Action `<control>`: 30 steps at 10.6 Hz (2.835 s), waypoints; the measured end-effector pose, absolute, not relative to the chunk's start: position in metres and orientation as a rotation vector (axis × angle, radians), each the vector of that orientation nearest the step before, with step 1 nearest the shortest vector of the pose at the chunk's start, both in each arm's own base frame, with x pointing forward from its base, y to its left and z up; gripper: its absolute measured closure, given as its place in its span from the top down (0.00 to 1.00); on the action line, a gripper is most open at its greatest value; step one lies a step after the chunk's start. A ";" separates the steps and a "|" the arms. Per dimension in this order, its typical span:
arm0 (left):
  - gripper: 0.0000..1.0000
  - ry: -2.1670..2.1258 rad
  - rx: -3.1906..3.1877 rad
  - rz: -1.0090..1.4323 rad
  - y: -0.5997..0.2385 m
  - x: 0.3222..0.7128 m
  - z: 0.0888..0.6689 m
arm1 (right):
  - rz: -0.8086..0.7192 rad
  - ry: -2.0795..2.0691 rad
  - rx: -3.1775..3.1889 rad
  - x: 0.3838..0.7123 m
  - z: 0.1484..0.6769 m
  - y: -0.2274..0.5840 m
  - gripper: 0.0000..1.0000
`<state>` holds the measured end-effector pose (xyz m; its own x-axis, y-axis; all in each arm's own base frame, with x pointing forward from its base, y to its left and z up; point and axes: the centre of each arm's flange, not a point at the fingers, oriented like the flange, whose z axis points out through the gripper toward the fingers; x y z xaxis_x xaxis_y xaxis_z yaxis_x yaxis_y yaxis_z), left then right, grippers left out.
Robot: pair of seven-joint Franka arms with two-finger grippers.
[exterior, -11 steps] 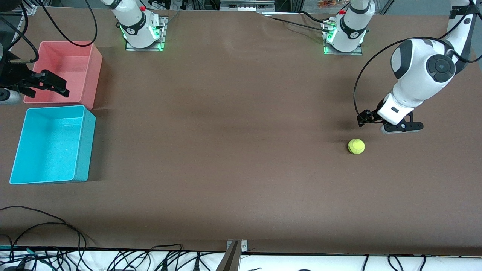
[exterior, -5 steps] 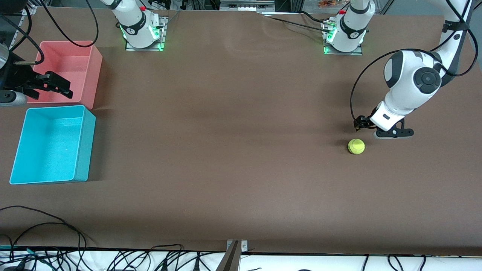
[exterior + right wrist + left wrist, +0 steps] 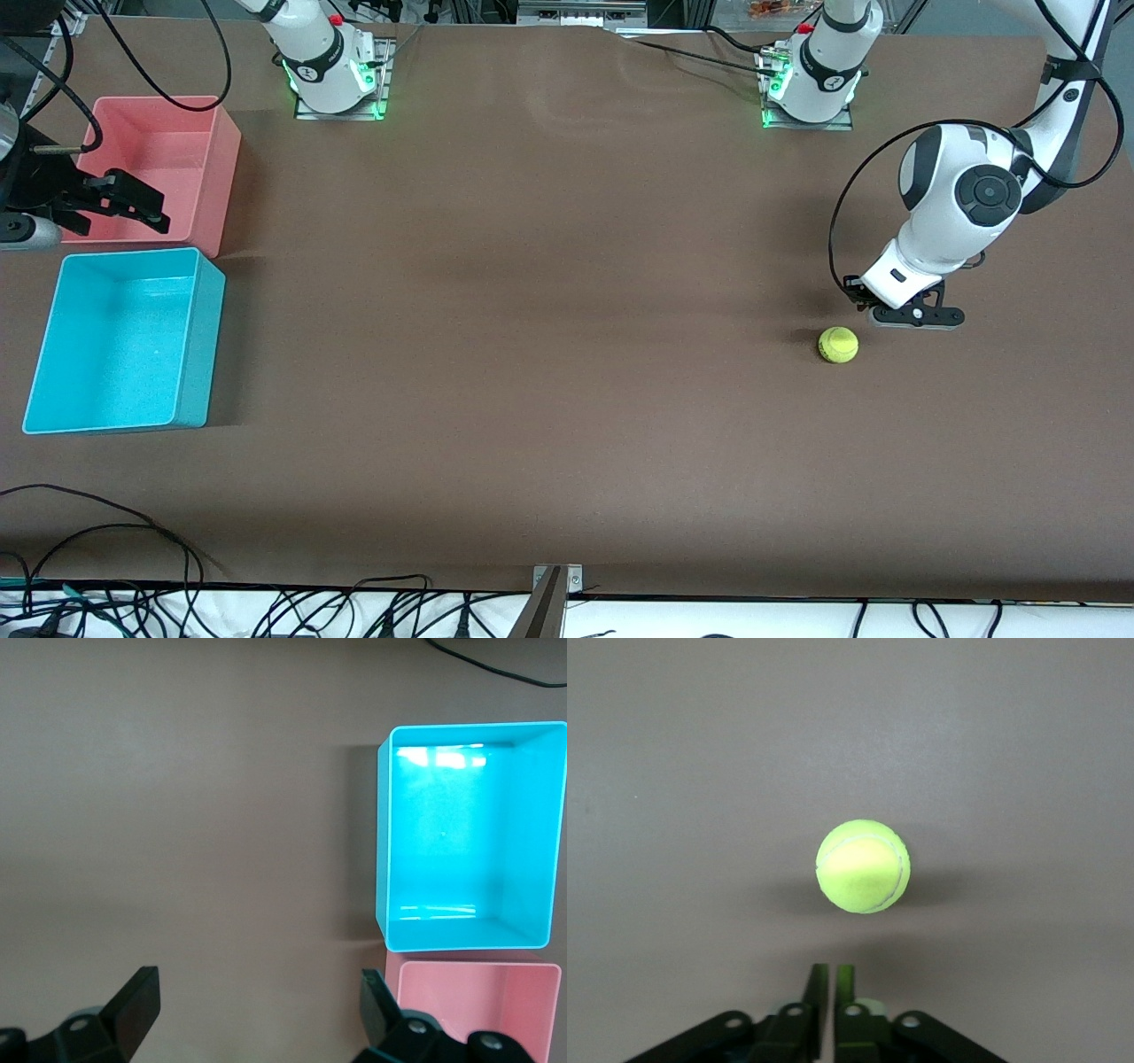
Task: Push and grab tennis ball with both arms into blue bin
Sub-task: 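Lower the left gripper beside the tennis ball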
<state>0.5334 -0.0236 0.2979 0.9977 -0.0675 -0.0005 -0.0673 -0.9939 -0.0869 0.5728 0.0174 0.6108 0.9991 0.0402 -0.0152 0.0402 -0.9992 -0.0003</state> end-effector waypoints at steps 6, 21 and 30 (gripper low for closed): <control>0.01 0.717 -2.981 0.019 0.006 0.535 0.295 | 0.015 -0.059 -3.141 0.573 0.611 0.016 1.00; 0.01 1.551 -2.720 0.031 0.046 0.535 0.236 | 0.041 -0.028 -3.143 0.578 0.602 0.005 1.00; 0.01 1.836 -2.514 0.006 0.050 0.566 0.212 | 0.055 -0.030 -3.143 0.579 0.599 0.006 1.00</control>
